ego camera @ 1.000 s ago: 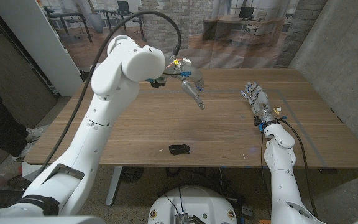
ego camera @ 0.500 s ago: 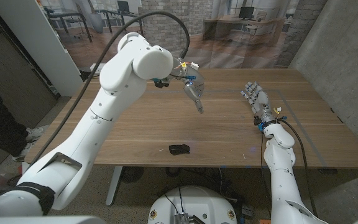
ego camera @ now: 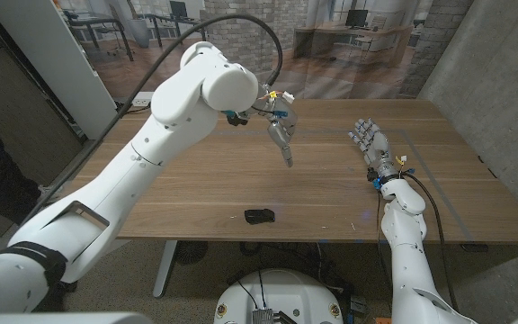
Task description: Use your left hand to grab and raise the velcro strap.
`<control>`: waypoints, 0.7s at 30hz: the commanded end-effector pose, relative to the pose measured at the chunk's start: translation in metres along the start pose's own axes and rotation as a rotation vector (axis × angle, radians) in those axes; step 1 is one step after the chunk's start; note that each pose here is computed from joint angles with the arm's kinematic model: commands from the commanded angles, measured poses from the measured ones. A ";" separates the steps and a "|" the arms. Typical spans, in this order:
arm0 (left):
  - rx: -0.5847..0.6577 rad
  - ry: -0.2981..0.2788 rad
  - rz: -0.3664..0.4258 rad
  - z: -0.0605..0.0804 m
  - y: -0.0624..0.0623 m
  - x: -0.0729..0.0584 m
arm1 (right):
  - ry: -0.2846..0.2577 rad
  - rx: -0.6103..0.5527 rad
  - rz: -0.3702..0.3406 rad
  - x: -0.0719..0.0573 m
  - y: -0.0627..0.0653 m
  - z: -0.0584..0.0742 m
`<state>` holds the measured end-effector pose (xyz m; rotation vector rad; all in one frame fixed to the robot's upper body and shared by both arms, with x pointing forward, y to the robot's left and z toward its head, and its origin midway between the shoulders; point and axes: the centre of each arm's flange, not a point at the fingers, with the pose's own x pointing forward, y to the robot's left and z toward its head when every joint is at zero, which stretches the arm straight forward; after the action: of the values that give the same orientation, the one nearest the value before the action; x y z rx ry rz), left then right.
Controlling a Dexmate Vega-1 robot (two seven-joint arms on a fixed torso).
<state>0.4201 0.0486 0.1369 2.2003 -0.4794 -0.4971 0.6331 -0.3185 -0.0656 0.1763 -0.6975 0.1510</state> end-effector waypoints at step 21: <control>0.032 -0.046 -0.158 0.015 -0.016 0.022 | 0.002 -0.006 0.003 0.000 0.001 -0.001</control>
<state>0.4278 0.0400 0.1210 2.2587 -0.3940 -0.5831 0.6347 -0.3183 -0.0654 0.1746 -0.6987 0.1498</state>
